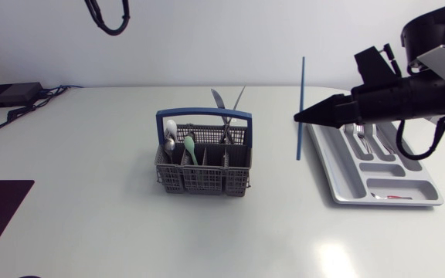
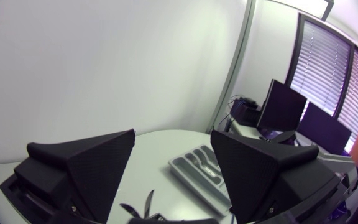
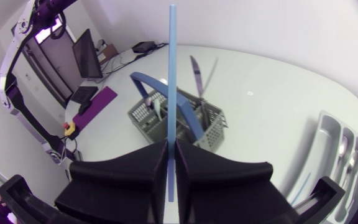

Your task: Unload the cutlery basket into the drawer organizer.

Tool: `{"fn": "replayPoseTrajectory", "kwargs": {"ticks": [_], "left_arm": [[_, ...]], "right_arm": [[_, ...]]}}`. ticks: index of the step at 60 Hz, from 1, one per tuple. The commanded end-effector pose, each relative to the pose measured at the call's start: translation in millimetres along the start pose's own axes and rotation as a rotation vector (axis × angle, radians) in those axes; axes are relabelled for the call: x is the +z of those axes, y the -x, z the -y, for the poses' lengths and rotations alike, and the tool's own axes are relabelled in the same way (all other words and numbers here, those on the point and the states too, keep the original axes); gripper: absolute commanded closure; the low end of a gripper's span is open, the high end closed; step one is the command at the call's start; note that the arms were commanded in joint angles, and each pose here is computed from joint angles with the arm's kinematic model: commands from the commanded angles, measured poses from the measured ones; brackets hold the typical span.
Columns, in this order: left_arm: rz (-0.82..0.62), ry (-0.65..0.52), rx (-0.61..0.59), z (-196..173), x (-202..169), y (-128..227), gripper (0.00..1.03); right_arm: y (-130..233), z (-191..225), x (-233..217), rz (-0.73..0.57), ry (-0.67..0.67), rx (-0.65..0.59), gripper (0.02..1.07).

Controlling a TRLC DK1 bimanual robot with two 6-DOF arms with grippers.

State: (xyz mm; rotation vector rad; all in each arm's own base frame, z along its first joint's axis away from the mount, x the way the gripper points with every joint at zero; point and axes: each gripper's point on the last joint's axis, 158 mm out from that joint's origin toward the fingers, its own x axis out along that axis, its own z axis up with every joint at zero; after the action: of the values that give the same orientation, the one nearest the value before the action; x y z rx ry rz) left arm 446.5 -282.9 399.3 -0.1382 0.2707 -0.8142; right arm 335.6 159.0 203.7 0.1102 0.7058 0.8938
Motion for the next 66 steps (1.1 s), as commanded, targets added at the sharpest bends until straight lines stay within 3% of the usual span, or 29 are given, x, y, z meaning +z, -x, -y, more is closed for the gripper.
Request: {"fn": "replayPoseTrajectory", "kwargs": {"ticks": [1,20,32,44,66], "left_arm": [[0.012,-0.11,0.035,-3,13,20,0.14],[-0.192,-0.255,0.127,-42,-51,50,0.14],[-0.395,-0.378,0.106,-63,-119,64,0.14],[-0.506,-0.454,0.056,-64,-179,75,0.14],[-0.574,-0.523,0.039,-75,-228,96,0.14]], "right_arm": [[12,23,-14,-0.015,0.004,-0.066,1.01],[38,136,-62,-0.121,-0.128,-0.325,1.01],[37,197,-100,-0.216,-0.232,-0.439,1.01],[26,233,-126,-0.278,-0.3,-0.522,1.01],[11,261,-149,-0.354,-0.373,-0.58,0.97]]}}
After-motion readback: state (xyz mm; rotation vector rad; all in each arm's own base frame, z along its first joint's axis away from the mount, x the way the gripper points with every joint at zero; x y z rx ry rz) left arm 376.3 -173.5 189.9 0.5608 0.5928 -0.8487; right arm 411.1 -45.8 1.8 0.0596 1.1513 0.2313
